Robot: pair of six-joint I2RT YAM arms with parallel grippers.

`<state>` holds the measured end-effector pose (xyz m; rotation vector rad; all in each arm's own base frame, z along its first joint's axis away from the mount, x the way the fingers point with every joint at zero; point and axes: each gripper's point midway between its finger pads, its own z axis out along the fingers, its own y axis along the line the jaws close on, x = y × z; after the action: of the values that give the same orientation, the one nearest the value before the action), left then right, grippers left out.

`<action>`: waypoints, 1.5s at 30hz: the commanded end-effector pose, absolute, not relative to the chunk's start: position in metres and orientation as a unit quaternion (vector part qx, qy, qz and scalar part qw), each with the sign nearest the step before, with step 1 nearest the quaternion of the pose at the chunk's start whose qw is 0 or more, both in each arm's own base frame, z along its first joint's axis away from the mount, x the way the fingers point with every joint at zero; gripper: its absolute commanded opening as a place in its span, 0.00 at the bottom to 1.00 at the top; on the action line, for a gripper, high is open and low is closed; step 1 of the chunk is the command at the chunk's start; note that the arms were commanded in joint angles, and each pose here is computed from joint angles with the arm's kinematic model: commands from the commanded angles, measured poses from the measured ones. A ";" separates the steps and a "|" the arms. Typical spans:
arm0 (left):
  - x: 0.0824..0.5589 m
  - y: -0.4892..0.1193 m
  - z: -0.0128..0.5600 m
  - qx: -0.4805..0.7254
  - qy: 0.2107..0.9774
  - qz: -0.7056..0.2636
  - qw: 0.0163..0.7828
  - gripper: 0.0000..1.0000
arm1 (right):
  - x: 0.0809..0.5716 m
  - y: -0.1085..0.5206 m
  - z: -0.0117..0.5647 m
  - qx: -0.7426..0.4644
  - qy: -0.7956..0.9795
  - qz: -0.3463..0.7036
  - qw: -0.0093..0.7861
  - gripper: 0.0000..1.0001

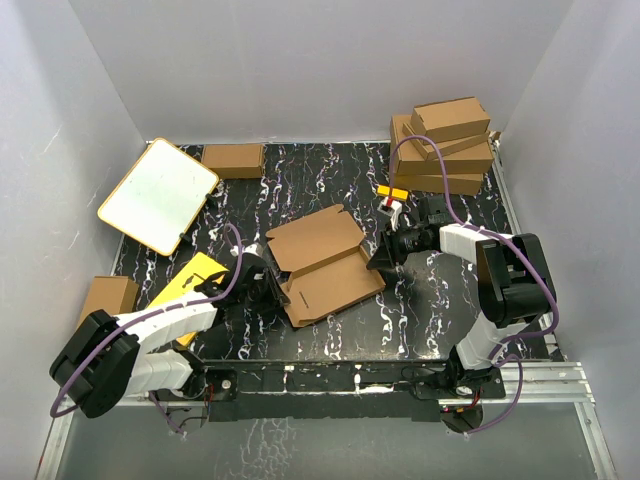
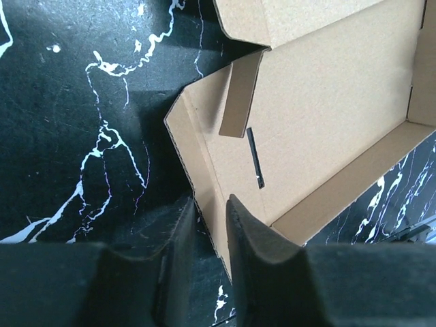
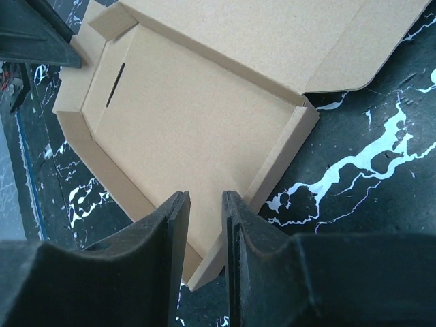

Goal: Fold the paper box

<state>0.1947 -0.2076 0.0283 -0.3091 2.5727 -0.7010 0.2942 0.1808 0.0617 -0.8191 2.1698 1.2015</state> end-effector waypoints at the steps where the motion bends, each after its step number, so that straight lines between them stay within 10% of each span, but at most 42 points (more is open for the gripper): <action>1: 0.199 -0.208 0.033 -0.112 0.929 -0.258 0.239 0.20 | 0.302 0.181 0.067 -0.306 0.798 0.442 0.271 0.31; 29: 0.229 -0.197 0.056 -0.036 0.940 -0.177 0.289 0.02 | 0.287 0.192 0.112 -0.369 0.727 0.495 0.300 0.34; 45: 0.238 -0.189 0.063 0.006 0.948 -0.128 0.291 0.01 | 0.282 0.150 0.082 -0.523 0.690 0.349 0.360 0.36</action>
<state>0.2304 -0.1908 0.0507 -0.0219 2.5519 -0.3778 0.2854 0.1543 0.0839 -1.1779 1.9207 1.0051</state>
